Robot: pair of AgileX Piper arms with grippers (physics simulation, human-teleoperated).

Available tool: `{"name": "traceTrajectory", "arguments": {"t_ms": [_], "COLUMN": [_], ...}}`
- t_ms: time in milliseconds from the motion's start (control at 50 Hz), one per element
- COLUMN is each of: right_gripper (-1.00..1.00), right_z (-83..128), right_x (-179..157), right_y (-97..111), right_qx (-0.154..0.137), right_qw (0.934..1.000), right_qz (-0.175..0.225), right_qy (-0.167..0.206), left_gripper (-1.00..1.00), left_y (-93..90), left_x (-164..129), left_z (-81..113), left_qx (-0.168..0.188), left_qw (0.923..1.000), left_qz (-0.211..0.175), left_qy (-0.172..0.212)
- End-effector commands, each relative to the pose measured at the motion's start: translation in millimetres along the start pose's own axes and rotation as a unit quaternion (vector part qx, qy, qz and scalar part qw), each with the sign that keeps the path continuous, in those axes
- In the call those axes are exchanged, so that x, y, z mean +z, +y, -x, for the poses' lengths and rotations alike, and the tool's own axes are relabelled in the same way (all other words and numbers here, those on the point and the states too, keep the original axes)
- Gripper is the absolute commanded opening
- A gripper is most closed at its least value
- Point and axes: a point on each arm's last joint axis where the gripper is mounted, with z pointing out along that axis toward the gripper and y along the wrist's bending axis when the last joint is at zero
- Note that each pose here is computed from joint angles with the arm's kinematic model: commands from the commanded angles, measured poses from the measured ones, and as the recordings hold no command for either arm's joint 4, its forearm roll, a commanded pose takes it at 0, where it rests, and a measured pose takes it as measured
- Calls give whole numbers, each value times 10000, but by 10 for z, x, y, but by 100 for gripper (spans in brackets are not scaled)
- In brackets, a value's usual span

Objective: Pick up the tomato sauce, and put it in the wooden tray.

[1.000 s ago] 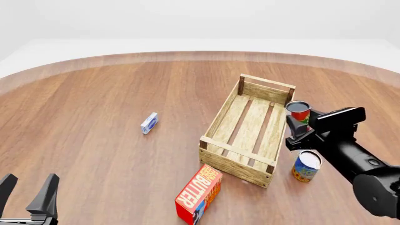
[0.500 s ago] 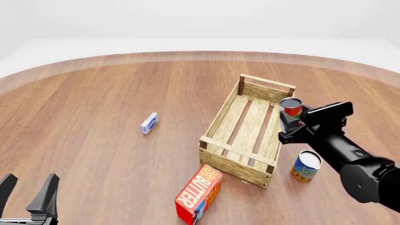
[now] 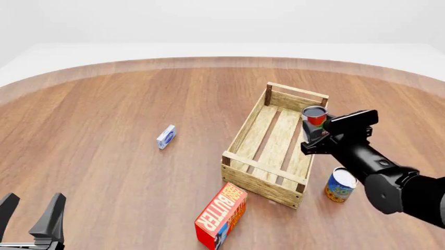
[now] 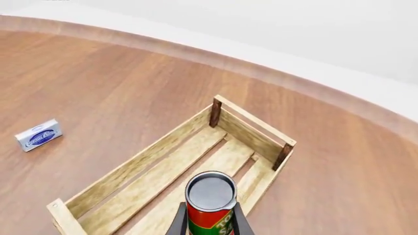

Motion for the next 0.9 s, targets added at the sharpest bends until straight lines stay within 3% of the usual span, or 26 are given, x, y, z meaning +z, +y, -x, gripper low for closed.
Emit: {"name": "traceTrajectory", "arguments": {"t_ms": [20,900], "right_gripper": [-100,-100], "right_z": [-31,-206], "right_x": [96,266], "right_y": [24,82], "right_qx": [136,573], "right_qw": [9999,9977], "right_qz": [29,56], "right_qy": [-37,-364], "left_gripper": [100,100], "left_y": [0,0], "left_x": [0,0], "left_z": [0,0], "left_qx": [0,0], "left_qw": [10000,10000], "left_qz": [0,0], "left_qy": [0,0]}}
